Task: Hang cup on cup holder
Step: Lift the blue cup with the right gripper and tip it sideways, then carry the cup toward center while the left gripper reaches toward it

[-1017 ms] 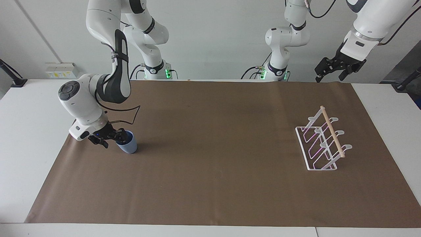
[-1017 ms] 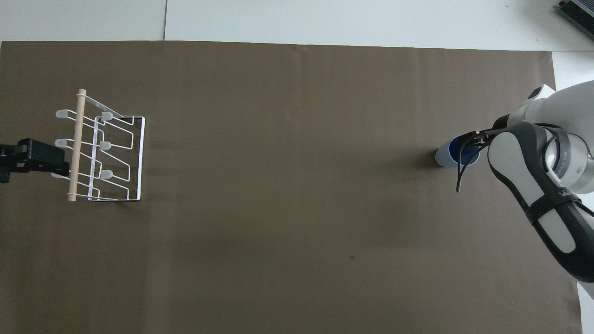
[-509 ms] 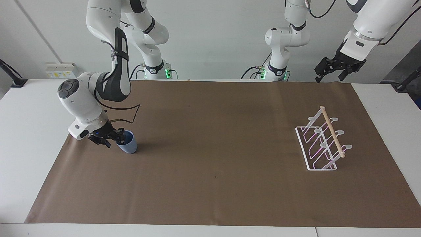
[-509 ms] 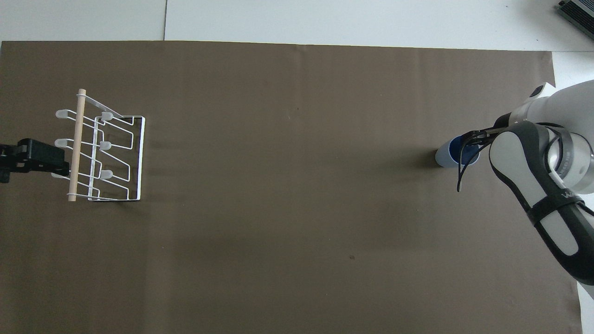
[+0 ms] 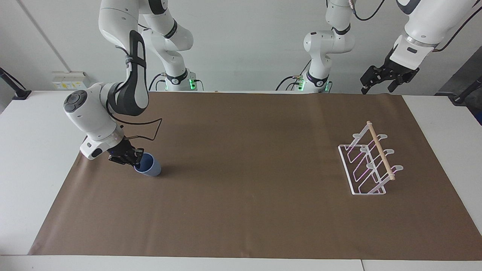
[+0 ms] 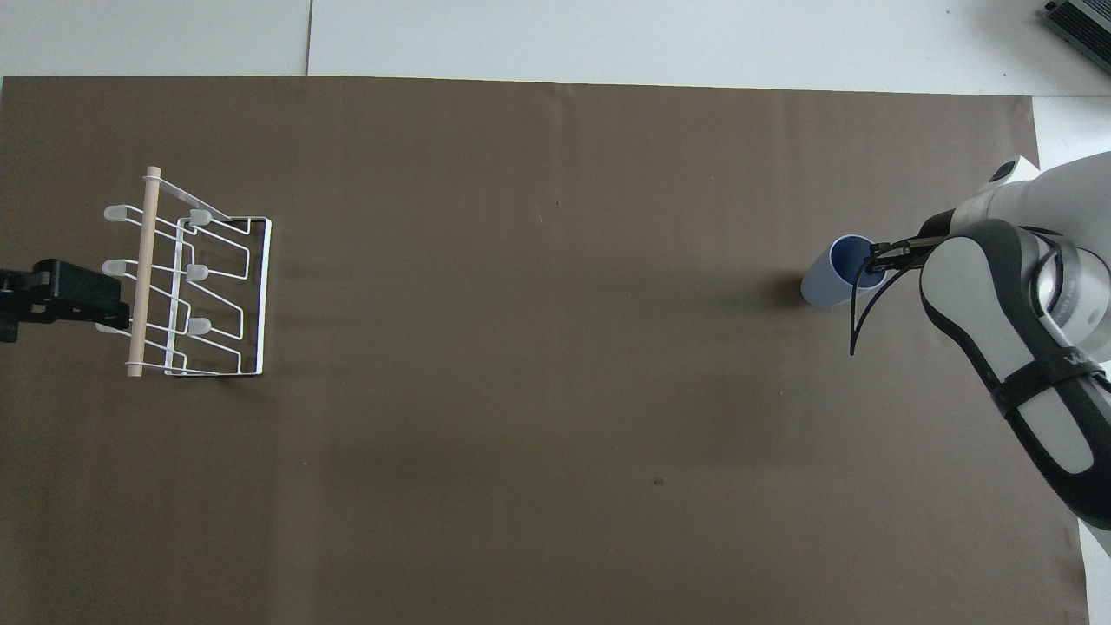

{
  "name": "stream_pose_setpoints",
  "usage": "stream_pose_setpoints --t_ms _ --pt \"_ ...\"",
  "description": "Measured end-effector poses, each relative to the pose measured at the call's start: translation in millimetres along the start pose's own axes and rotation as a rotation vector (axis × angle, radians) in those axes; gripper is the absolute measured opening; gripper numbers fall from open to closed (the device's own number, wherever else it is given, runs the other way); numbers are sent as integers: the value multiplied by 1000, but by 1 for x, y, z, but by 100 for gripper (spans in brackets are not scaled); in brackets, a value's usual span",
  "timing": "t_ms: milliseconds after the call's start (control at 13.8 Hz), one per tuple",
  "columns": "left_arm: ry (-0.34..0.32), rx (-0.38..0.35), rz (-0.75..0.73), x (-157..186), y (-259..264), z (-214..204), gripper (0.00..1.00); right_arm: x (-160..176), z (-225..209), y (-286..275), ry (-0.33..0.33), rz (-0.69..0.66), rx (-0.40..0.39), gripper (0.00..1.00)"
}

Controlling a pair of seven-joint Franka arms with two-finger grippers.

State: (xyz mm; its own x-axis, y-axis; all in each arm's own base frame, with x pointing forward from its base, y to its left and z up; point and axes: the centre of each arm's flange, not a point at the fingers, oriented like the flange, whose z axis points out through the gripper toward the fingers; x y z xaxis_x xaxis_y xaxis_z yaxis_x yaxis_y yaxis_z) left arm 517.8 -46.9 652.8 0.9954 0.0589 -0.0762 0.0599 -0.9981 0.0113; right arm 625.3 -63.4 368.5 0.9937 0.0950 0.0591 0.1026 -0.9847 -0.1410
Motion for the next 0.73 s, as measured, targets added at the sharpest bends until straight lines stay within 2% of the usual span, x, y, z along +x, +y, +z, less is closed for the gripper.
stream_pose_setpoints --t_ms 291,436,581,727 --pt "0 0 0 0 0 0 100 7 -28 -19 -36 -116 46 5" --pt "0 0 0 0 0 0 100 14 -54 -47 -19 -145 132 5" --pt "0 0 0 0 0 0 100 18 -72 -65 0 -165 176 5" --pt "0 0 0 0 0 0 100 21 -85 -76 9 -156 254 5"
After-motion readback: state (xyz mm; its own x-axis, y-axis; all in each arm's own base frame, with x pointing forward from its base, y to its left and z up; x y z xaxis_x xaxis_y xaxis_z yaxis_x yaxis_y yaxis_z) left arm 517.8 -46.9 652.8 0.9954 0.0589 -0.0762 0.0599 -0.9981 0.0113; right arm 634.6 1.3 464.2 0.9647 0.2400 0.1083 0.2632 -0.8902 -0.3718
